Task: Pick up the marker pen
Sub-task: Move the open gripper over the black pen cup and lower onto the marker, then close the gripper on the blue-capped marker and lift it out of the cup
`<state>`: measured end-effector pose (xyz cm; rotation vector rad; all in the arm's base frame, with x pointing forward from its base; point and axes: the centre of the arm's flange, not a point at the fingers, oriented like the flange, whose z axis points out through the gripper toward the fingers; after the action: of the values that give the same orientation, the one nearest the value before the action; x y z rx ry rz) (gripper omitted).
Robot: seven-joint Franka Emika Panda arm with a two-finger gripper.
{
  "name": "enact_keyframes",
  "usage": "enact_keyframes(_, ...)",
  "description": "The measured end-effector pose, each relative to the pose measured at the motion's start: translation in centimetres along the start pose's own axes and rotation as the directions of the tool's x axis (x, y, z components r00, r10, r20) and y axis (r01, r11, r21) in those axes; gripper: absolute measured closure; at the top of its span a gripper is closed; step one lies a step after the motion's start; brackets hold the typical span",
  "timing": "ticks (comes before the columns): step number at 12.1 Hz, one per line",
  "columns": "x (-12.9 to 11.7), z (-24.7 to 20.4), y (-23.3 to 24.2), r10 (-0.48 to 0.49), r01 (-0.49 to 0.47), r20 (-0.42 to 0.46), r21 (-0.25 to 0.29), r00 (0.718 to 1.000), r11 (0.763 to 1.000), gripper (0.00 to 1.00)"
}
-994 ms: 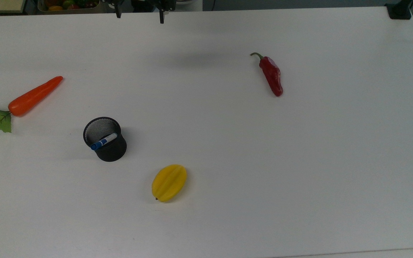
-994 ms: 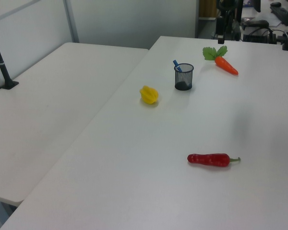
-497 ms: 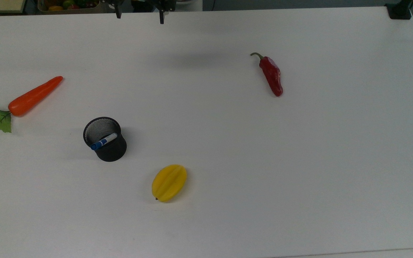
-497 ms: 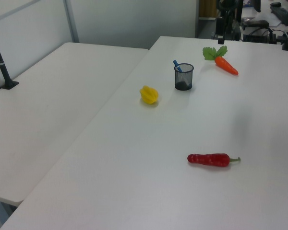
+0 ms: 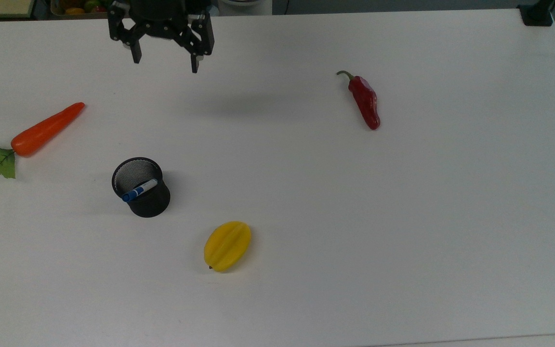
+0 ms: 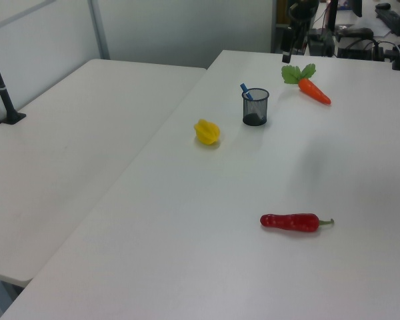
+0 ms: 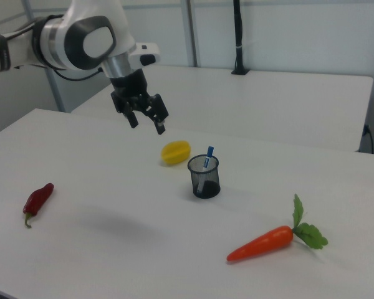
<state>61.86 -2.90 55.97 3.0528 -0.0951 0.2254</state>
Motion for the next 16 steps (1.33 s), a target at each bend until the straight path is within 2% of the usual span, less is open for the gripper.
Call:
enact_keyframes(4, 3.1, 3.8, 2.6, 0.04, -0.041, -0.124, -0.003, 0.992, 0.999, 0.0)
enact_keyframes(6, 4.7, 6.4, 3.4, 0.051, -0.052, -0.199, -0.003, 0.979, 0.999, 0.0)
enact_keyframes(10, 7.0, 11.1, 5.4, 0.074, -0.079, -0.275, -0.006, 0.959, 0.997, 0.0)
enact_keyframes(12, 7.8, 13.9, 5.2, 0.068, -0.073, -0.3, -0.008, 0.951, 0.997, 0.04)
enact_keyframes(13, 8.1, 15.0, 5.1, 0.064, -0.07, -0.311, -0.008, 0.948, 0.998, 0.12)
enact_keyframes(15, 8.6, 16.5, 4.8, 0.06, -0.066, -0.34, -0.006, 0.939, 0.998, 0.18)
enact_keyframes(16, 8.7, 16.9, 4.8, 0.058, -0.064, -0.352, -0.005, 0.934, 0.998, 0.25)
